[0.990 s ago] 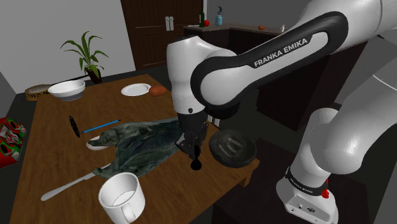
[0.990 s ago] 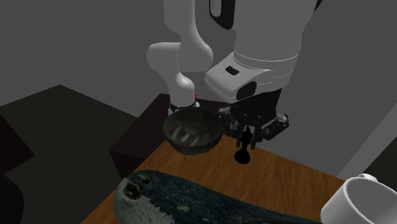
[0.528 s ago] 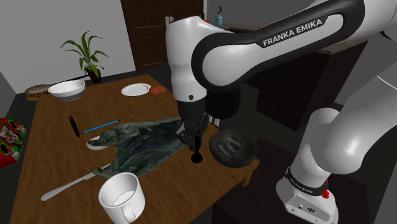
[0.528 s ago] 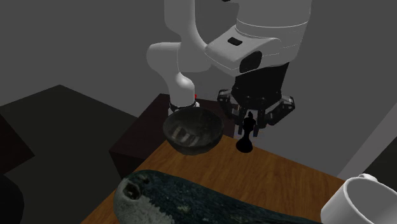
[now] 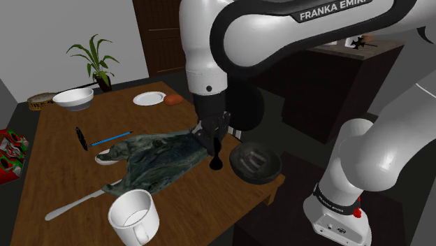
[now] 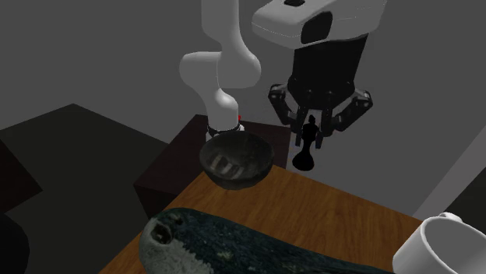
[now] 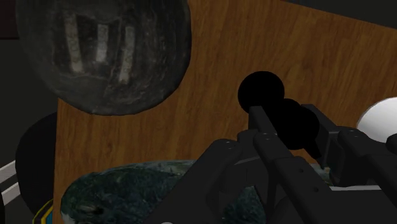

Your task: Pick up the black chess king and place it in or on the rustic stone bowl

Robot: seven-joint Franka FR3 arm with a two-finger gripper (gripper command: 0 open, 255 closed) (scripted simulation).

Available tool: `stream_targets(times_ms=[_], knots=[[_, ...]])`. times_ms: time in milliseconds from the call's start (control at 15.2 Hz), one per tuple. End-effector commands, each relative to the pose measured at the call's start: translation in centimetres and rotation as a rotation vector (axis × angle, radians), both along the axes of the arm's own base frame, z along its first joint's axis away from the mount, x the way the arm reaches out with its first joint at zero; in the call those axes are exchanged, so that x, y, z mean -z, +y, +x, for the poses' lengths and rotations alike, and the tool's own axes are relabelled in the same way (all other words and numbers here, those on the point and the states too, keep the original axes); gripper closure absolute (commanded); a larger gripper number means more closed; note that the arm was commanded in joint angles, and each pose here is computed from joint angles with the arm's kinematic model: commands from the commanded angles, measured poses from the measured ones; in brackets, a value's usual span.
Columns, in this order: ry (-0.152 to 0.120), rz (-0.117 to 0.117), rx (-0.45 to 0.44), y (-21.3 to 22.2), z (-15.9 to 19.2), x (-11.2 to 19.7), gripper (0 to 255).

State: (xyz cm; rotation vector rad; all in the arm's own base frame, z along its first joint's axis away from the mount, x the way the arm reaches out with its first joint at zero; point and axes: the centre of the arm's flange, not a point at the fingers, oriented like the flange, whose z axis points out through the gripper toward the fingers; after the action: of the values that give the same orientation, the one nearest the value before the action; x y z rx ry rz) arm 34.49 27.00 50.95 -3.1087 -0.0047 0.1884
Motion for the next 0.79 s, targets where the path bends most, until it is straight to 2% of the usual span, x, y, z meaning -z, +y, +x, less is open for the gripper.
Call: stream_targets(times_ms=[0,198,726], knots=[[0.000,0.000,0.000,0.0,0.1,-1.1,255],[0.000,0.000,0.000,0.0,0.1,-2.4,255],[0.000,0.000,0.000,-9.7,-3.9,-3.4,255]])
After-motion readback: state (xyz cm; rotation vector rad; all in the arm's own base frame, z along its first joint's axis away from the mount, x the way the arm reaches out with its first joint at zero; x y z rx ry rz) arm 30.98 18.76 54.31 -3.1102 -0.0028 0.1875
